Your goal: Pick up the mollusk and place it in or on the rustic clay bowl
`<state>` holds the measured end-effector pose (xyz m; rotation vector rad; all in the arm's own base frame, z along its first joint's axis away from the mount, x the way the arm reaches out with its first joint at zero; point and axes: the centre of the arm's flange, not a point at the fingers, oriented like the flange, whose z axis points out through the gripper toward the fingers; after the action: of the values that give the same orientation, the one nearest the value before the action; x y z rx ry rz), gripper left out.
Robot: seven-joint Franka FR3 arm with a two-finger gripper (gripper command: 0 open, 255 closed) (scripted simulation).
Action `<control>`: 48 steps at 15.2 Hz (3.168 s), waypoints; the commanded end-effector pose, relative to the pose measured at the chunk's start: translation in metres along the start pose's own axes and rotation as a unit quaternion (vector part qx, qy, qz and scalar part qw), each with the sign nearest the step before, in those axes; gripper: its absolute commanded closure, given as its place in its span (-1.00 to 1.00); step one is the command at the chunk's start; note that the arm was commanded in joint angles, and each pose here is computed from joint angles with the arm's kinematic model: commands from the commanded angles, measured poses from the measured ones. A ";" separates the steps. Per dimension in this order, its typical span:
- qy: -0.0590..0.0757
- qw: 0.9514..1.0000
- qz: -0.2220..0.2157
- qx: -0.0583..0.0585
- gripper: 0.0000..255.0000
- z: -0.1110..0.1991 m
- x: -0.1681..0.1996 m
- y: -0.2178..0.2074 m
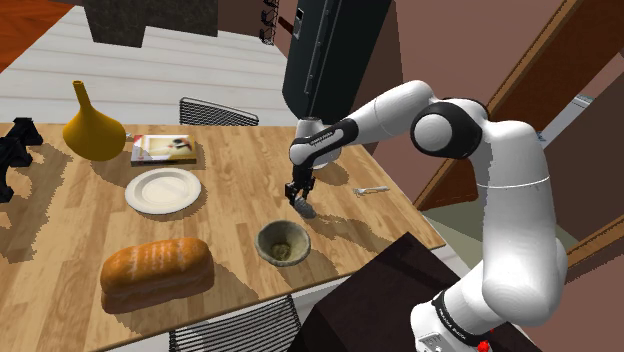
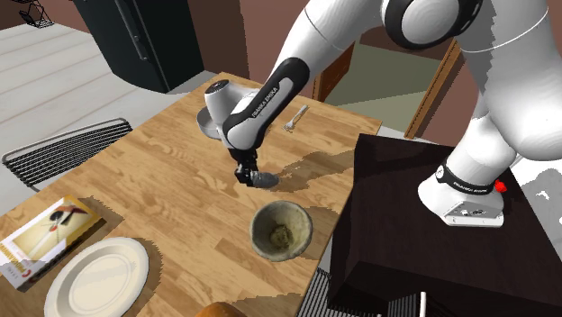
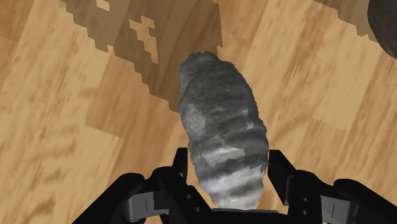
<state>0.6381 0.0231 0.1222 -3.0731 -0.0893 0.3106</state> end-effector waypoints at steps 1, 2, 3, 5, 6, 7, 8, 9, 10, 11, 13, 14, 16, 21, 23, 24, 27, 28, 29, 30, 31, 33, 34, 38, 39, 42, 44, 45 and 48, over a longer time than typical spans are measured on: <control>0.000 1.000 0.000 0.000 1.00 -0.010 -0.002 -0.001; 0.000 1.000 0.000 0.000 1.00 -0.015 -0.004 -0.001; 0.000 1.000 0.000 0.000 1.00 -0.021 -0.005 -0.001; 0.000 1.000 0.000 0.000 1.00 -0.031 -0.007 -0.002; 0.000 1.000 0.000 0.000 1.00 -0.036 -0.008 -0.002; 0.000 1.000 0.000 0.000 1.00 -0.041 -0.009 -0.003; 0.000 1.000 0.000 0.000 1.00 -0.046 -0.010 -0.003; 0.000 1.000 0.000 0.000 1.00 -0.052 -0.011 -0.003; 0.000 1.000 0.000 0.000 1.00 -0.057 -0.012 -0.004; 0.000 1.000 0.000 0.000 1.00 -0.062 -0.013 -0.004; 0.000 1.000 0.000 0.000 1.00 -0.072 -0.015 -0.004; 0.000 1.000 0.000 0.000 1.00 -0.077 -0.016 -0.005; 0.000 1.000 0.000 0.000 1.00 -0.088 -0.018 -0.005; 0.000 1.000 0.000 0.000 1.00 -0.114 -0.023 -0.007; 0.000 1.000 0.000 0.000 1.00 -0.124 -0.025 -0.007; 0.000 1.000 0.000 0.000 1.00 -0.129 -0.027 -0.008; 0.000 1.000 0.000 0.000 1.00 -0.145 -0.030 -0.009; 0.000 1.000 0.000 0.000 1.00 -0.150 -0.031 -0.009; 0.000 1.000 0.000 0.000 1.00 -0.151 -0.031 -0.009; 0.000 1.000 0.000 0.000 1.00 -0.149 -0.039 -0.020; 0.000 1.000 0.000 0.000 1.00 -0.147 -0.046 -0.030; 0.000 1.000 0.000 0.000 1.00 -0.142 -0.062 -0.051; 0.000 1.000 0.000 0.000 1.00 -0.140 -0.069 -0.062; 0.000 1.000 0.000 0.000 1.00 -0.132 -0.100 -0.104; 0.000 1.000 0.000 0.000 1.00 -0.130 -0.108 -0.114; 0.000 1.000 0.000 0.000 1.00 -0.124 -0.131 -0.146; 0.000 1.000 0.000 0.000 1.00 -0.120 -0.147 -0.167; 0.000 1.000 0.000 0.000 1.00 -0.116 -0.160 -0.185; 0.000 1.000 0.000 0.000 1.00 -0.101 -0.156 -0.184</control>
<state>0.4964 0.1919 0.2667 -3.0728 -0.0908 0.3119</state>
